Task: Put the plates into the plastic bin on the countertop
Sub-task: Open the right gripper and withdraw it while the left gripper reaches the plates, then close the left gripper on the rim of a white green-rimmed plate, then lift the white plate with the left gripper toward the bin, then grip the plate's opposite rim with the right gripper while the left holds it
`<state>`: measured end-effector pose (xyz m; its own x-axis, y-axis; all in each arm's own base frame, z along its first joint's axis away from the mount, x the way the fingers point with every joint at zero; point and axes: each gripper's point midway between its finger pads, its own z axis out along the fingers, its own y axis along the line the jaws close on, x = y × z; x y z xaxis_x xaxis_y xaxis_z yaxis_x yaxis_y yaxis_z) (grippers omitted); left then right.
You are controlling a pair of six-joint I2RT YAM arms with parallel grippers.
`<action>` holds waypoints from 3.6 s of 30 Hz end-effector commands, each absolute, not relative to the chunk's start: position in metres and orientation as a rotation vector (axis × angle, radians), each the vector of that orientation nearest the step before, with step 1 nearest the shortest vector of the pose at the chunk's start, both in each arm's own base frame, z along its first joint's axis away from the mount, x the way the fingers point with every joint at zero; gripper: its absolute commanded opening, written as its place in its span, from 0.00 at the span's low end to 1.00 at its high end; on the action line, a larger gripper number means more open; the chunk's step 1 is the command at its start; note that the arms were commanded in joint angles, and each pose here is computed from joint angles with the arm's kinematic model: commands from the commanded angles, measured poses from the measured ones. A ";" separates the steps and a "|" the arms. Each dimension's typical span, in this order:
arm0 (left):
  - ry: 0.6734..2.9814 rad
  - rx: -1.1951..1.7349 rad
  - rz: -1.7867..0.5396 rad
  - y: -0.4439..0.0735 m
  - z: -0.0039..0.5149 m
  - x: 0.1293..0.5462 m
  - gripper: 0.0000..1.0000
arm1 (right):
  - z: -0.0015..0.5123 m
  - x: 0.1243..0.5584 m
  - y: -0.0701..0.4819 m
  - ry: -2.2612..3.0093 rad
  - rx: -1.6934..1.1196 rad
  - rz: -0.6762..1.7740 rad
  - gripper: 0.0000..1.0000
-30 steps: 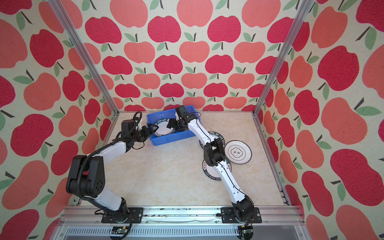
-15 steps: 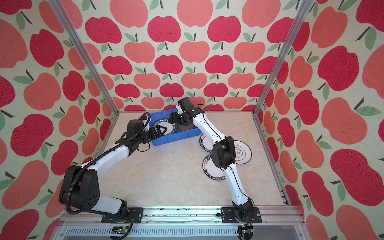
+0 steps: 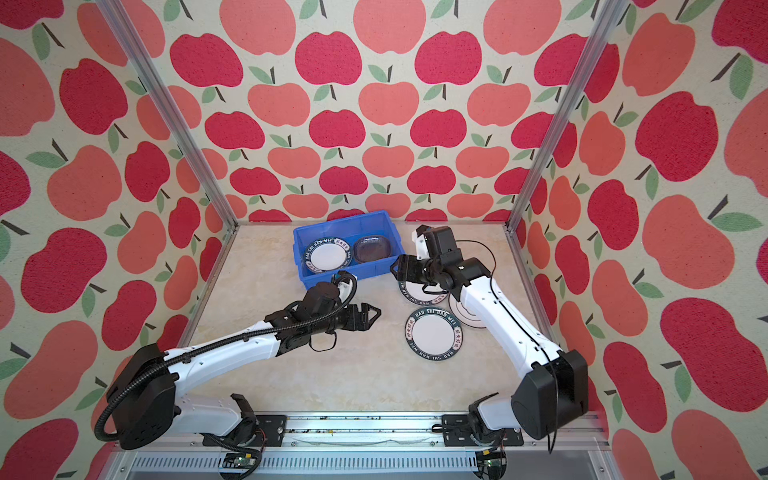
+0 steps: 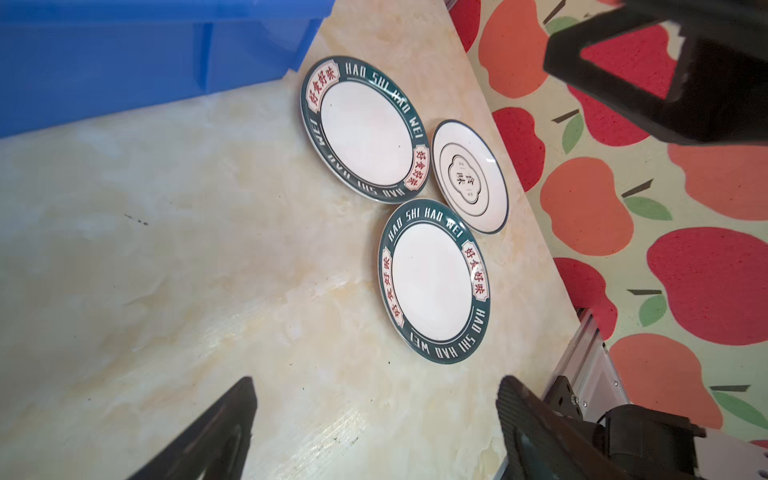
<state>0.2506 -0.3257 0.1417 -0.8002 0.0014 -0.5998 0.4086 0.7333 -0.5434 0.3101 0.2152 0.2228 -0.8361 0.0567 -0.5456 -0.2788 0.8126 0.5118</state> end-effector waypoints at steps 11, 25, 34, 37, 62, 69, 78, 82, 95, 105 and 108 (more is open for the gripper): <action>2.415 0.304 -1.085 -0.412 0.070 0.262 0.58 | 0.189 0.278 0.155 2.448 0.027 0.870 0.66; 2.512 0.265 -1.211 -0.427 0.042 0.268 0.50 | 0.184 0.269 0.139 2.449 0.047 0.858 0.66; 2.592 0.306 -1.192 -0.437 0.025 0.266 0.43 | 0.170 0.269 0.139 2.467 0.058 0.861 0.66; 2.641 0.322 -1.164 -0.440 0.016 0.264 0.42 | 0.167 0.268 0.140 2.469 0.061 0.869 0.65; 2.640 0.275 -1.197 -0.412 0.029 0.251 0.00 | 0.188 0.265 0.160 2.429 -0.064 1.026 0.66; 2.529 0.153 -1.180 -0.363 0.072 0.244 0.00 | 0.208 0.256 0.159 2.389 -0.117 1.024 0.59; 2.355 -0.056 -1.209 -0.298 0.119 0.253 0.00 | 0.202 0.244 0.168 2.409 -0.144 1.122 0.53; 2.284 -0.120 -1.217 -0.274 0.139 0.259 0.00 | 0.196 0.246 0.176 2.425 -0.144 1.177 0.53; 2.180 -0.202 -1.253 -0.241 0.173 0.268 0.00 | 0.175 0.248 0.225 2.468 -0.280 1.276 0.49; 2.141 -0.196 -1.268 -0.235 0.188 0.266 0.00 | 0.165 0.257 0.252 2.497 -0.317 1.325 0.46; 2.147 -0.200 -1.265 -0.234 0.186 0.265 0.00 | 0.170 0.259 0.257 2.473 -0.320 1.360 0.42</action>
<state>0.2654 -0.2313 0.1685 -0.7982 -0.4181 -0.4337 0.1439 0.5667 -0.8112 0.2499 0.2464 0.1472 -0.9452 -0.0626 -0.3205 -0.2965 0.5760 0.7618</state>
